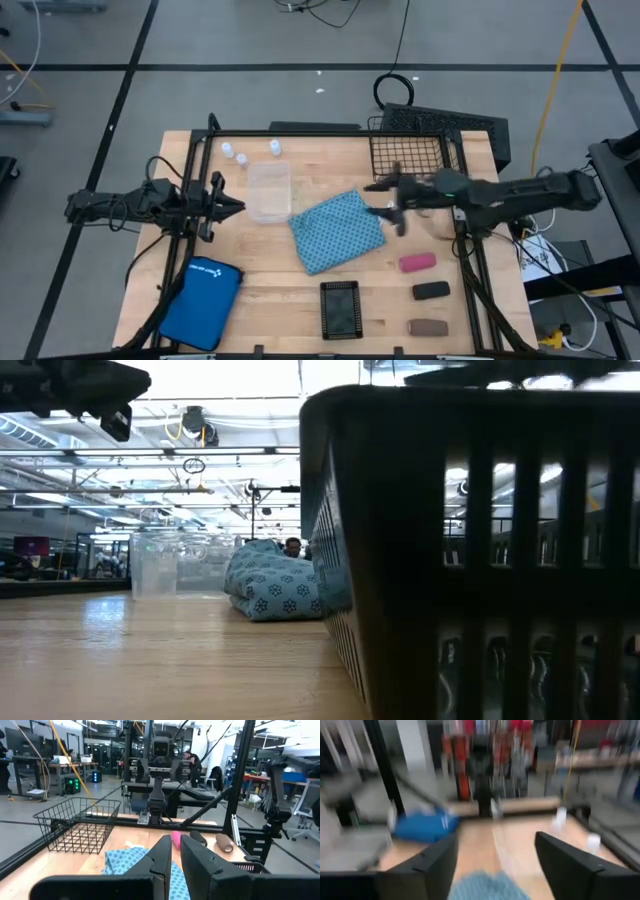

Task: Pick & Place Medicine items
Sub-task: Put the blue patient gown into the black wire basket

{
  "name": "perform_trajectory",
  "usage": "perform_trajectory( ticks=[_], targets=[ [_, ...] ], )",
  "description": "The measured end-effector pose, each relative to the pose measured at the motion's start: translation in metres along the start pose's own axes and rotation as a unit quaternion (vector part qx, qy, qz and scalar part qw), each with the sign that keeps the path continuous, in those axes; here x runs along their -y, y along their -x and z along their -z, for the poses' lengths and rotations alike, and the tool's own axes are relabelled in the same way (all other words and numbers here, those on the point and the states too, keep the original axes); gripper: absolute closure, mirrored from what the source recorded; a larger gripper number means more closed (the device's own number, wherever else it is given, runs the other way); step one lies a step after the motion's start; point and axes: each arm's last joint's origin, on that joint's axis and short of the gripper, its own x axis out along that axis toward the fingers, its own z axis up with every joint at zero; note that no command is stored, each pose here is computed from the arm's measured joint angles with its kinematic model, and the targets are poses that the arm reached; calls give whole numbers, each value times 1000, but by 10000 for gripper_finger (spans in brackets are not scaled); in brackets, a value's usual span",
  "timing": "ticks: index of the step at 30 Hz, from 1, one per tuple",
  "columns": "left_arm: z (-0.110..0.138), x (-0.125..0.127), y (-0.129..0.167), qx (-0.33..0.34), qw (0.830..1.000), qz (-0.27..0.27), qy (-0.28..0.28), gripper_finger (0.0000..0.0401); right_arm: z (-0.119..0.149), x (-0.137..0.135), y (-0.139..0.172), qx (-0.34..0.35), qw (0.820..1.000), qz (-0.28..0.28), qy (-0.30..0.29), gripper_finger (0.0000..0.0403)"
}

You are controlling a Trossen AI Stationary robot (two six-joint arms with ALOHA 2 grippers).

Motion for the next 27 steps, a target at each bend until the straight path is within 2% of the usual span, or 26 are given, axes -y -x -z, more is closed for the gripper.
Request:
perform_trajectory(
  ticks=[2,4,9,12,14,17,27],
  targets=[
    [0,0,0,-1,1000,0,3,354,-8,0,-27,-78,997,0,26,115],
    [0,0,-1,-2,1000,0,3,354,-7,0,-53,-162,986,-10,48,103],
    [1,0,-1,-6,1000,-1,3,354,6,0,-102,-310,945,-50,88,101],
    [1,0,-1,-7,1000,-1,9,354,28,-2,-122,-380,916,-69,111,109],
    [2,0,-1,-13,1000,-1,14,354,43,-3,-132,-402,904,-84,120,113],
    [4,0,0,-20,1000,-2,17,354,61,-4,-144,-416,895,-115,109,114],
    [4,0,-1,-21,1000,-2,19,354,119,6,-171,-474,861,-108,151,96]
  ],
)
